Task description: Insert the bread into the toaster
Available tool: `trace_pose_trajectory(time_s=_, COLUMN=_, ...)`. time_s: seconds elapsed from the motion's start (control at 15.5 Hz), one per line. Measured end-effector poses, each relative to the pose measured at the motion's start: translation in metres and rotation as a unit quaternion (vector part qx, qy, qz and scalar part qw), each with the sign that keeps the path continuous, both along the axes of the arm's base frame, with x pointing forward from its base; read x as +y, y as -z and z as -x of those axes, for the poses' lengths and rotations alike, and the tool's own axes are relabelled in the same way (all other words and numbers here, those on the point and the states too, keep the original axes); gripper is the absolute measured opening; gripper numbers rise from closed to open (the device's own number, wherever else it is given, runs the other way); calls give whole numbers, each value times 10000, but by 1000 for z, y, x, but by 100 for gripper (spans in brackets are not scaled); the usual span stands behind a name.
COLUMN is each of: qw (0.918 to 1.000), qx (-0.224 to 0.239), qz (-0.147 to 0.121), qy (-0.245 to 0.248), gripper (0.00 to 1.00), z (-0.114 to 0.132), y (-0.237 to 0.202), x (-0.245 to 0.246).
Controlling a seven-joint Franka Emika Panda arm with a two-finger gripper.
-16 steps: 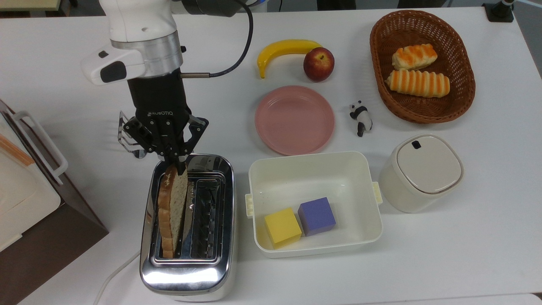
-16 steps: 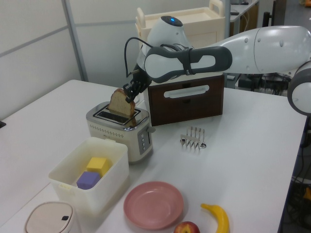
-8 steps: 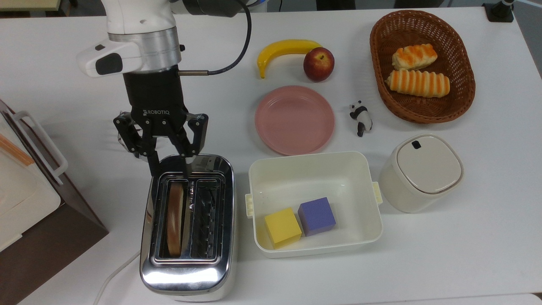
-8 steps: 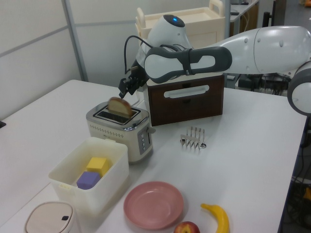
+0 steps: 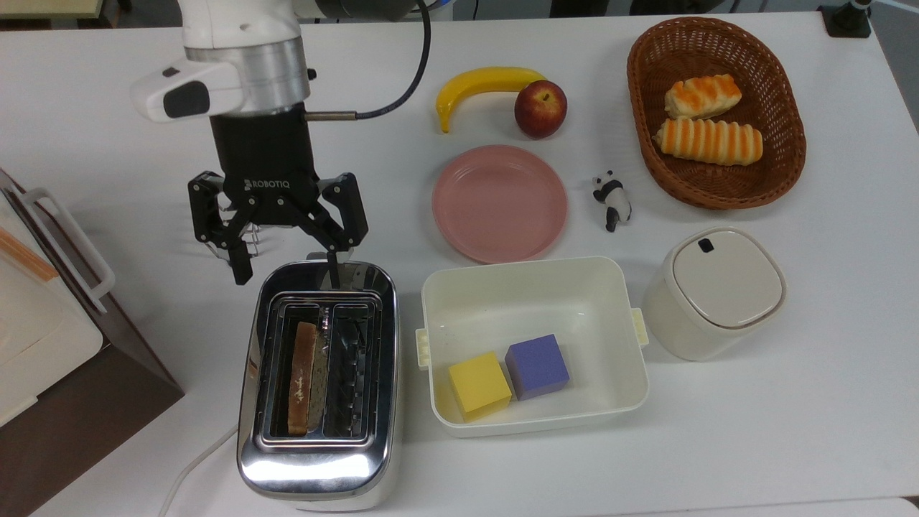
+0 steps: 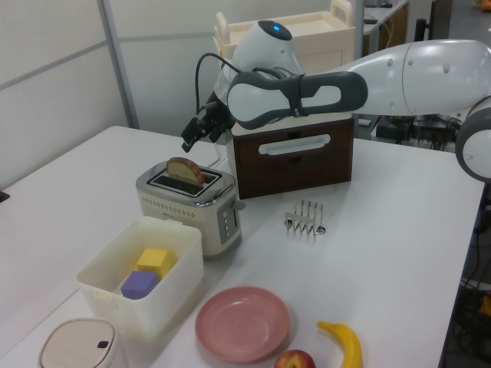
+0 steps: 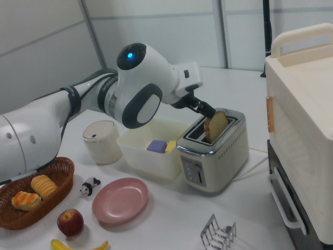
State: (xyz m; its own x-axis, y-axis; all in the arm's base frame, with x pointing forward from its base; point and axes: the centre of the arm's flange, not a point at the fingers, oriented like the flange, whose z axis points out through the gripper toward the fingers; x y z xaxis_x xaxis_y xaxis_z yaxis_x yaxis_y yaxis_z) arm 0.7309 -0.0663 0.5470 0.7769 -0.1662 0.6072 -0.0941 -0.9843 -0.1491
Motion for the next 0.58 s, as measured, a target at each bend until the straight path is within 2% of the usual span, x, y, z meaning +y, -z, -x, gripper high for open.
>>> trace_pose_trajectory(time_s=0.13, qw=9999, qx=155, qz=-13, qy=-33, gripper=100, z=6, y=-9, x=0)
trace_pose_trajectory(time_s=0.39, qw=9962, qx=853, qz=-64, qy=-160, gripper=100, z=33, y=-35, x=1)
trace_pose_trajectory(time_s=0.58, qw=9898, qx=1396, qz=95, qy=-255, gripper=100, z=49, y=-38, x=2)
